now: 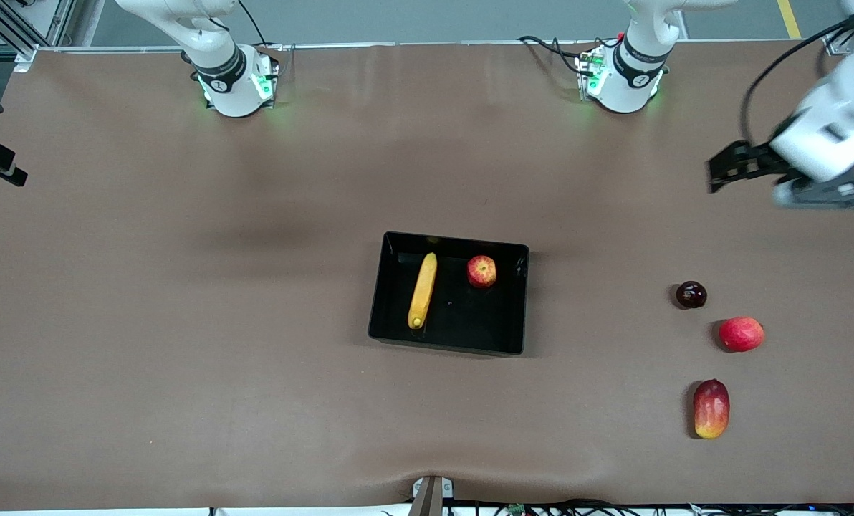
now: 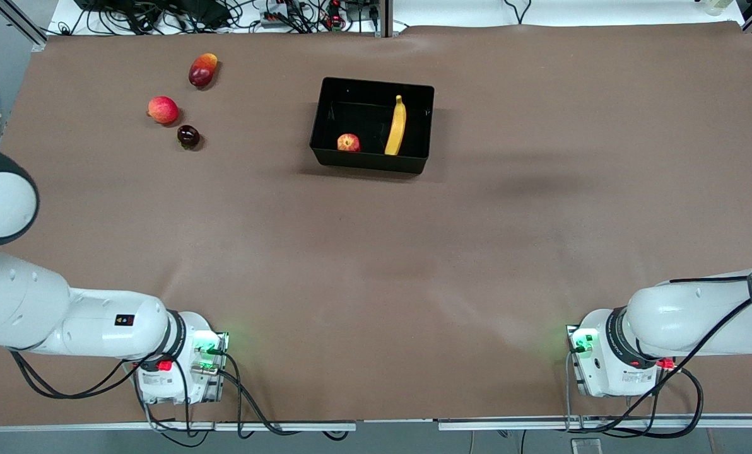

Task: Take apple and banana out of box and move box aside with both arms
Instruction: 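Move the left gripper toward the small apple in the black tray, then lower the left gripper and grasp the small red-yellow apple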

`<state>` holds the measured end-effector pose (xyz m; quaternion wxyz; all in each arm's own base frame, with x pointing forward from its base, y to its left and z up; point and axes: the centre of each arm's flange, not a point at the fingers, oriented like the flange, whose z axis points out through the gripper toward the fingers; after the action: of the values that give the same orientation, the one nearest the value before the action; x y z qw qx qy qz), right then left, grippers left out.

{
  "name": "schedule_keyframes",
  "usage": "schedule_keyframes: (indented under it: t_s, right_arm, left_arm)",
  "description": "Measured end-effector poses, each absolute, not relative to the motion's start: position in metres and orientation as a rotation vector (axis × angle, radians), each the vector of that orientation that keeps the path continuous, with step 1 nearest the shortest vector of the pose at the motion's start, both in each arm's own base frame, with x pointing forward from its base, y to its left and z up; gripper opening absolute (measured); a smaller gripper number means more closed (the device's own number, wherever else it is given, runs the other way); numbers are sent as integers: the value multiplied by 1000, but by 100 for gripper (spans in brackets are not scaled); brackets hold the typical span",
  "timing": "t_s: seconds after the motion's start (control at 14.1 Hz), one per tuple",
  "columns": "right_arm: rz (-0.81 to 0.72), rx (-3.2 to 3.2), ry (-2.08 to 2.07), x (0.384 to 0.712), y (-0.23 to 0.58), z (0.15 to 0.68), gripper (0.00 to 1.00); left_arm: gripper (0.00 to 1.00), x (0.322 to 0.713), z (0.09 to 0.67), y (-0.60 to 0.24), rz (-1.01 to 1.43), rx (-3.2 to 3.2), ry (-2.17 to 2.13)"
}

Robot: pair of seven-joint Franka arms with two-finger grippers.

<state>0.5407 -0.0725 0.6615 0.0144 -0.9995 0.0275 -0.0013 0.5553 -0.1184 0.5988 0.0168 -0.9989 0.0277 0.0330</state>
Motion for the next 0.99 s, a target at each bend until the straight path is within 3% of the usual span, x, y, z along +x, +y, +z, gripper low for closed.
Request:
schedule_keyframes:
  t_s: [0.64,0.99]
  right_arm:
    - [-13,-3113,88,544,-74,659,100]
    - [4,-3112,88,546,-74,654,100]
  left_arm:
    - [100,567,420,-348,49,-3106,64]
    - [100,560,298,-412,58,-3143,34]
